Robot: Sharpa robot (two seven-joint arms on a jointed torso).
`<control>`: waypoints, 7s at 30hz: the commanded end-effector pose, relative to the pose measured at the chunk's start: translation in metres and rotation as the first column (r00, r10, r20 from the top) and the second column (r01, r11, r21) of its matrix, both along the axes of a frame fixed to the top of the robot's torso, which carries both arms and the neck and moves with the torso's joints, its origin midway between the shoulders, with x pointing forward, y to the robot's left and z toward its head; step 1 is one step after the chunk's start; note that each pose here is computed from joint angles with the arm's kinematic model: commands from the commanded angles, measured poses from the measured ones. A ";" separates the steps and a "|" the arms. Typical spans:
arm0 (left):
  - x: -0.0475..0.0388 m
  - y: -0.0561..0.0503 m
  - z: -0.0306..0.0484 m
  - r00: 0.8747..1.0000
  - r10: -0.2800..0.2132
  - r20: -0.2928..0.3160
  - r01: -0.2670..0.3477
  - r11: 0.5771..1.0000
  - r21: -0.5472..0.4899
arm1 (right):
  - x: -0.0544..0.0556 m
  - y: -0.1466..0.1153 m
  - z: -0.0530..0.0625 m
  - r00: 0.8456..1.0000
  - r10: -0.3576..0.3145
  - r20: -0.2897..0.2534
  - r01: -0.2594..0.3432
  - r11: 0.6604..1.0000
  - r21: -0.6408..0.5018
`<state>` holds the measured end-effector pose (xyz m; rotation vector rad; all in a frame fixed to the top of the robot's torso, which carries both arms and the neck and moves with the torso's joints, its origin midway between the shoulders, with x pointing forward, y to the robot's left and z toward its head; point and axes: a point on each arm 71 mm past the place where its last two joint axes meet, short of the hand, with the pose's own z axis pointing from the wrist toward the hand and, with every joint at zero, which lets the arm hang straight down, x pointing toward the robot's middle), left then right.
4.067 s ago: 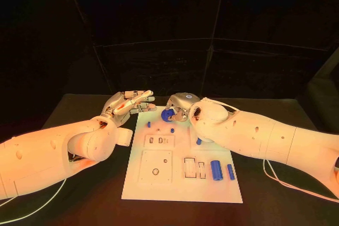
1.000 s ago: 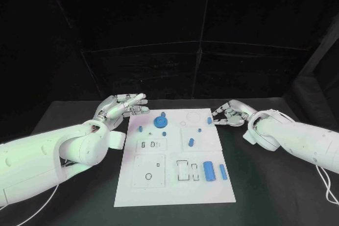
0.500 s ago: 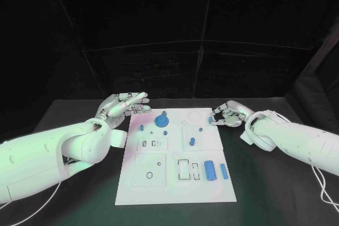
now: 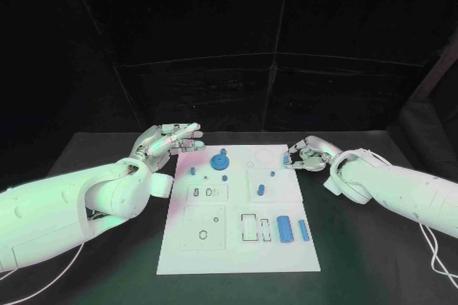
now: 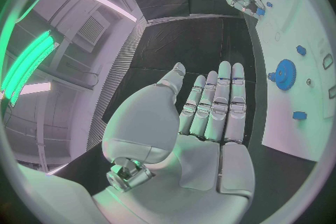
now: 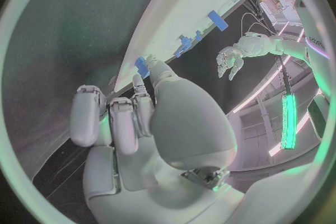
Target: Assemble the parts on the task board
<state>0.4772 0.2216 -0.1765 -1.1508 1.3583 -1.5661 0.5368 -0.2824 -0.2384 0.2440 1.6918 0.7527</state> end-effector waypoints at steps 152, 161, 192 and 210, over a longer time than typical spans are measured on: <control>0.0136 0.001 0.0036 1.000 0.002 0.005 -0.002 1.000 -0.004 | -0.068 0.234 -0.005 0.954 0.296 -0.052 -0.299 0.914 -0.276; 0.0136 0.001 0.0037 1.000 0.003 0.005 -0.003 1.000 -0.004 | -0.068 0.233 -0.003 0.961 0.277 -0.026 -0.274 0.926 -0.262; 0.0157 0.011 -0.0021 0.999 0.017 -0.029 -0.013 0.992 0.122 | -0.086 0.207 0.032 0.926 0.312 0.213 -0.301 0.950 -0.082; 0.0153 0.009 -0.0245 0.939 -0.085 -0.333 0.317 0.589 0.744 | -0.050 0.081 0.097 0.994 0.099 0.046 -0.103 0.988 0.111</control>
